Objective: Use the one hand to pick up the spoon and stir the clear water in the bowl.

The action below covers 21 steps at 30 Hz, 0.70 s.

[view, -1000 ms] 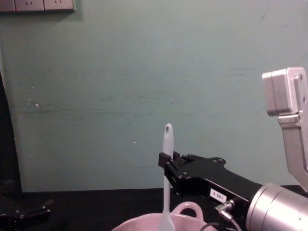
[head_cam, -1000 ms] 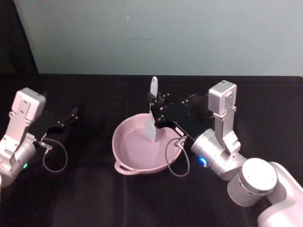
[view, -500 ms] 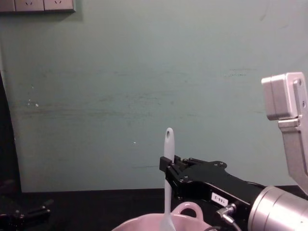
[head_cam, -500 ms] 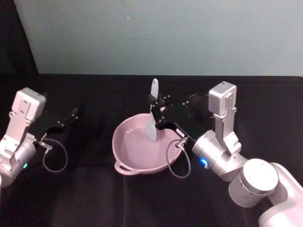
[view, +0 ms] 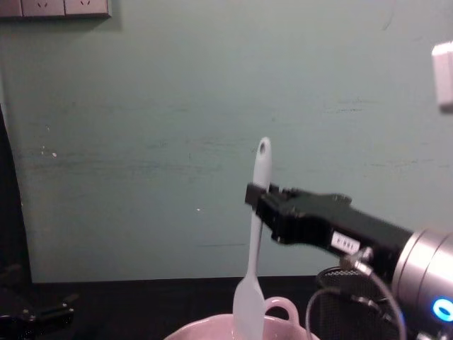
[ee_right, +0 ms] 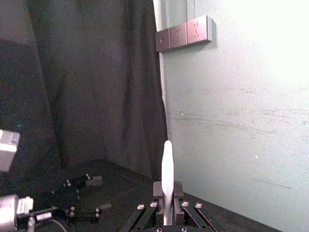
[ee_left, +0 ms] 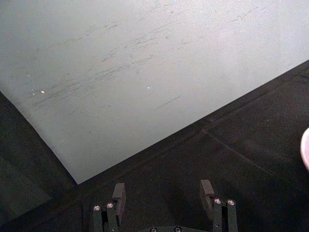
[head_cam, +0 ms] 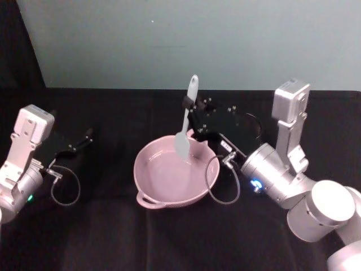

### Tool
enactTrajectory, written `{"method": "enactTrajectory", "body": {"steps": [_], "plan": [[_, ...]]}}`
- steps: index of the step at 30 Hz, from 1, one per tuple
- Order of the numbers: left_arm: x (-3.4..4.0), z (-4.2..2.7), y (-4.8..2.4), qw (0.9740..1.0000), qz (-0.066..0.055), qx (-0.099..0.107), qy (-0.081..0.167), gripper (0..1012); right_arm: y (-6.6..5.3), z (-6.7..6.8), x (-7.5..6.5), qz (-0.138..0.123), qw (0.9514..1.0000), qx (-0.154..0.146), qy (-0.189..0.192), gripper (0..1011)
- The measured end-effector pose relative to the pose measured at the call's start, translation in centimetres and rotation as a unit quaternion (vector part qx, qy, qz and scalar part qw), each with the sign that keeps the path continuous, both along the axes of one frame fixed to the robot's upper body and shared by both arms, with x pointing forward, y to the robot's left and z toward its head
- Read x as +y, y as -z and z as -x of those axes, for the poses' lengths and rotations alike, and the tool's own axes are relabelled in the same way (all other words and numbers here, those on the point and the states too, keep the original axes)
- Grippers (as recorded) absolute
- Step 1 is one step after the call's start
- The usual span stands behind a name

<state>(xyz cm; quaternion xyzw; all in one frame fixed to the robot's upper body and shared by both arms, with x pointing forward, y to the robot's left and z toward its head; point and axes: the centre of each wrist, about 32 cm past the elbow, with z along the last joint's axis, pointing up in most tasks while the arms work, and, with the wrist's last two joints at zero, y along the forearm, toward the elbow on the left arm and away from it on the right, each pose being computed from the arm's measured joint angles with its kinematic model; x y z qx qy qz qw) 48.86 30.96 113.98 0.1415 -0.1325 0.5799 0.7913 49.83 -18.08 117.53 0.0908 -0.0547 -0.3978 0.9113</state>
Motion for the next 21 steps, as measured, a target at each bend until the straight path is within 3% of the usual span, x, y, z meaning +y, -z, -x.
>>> {"method": "enactTrajectory", "body": {"steps": [11,21], "plan": [[0.00,0.00,0.00,1.0000,0.000,0.000,0.000,1011,-3.2,0.5,-1.4,-0.023,0.9997,-0.003,-0.005,123],[0.00,0.00,0.00,1.0000,0.000,0.000,0.000,1011,-4.7,1.3,-3.6,-0.077,0.9952,0.022,0.057,123]]}}
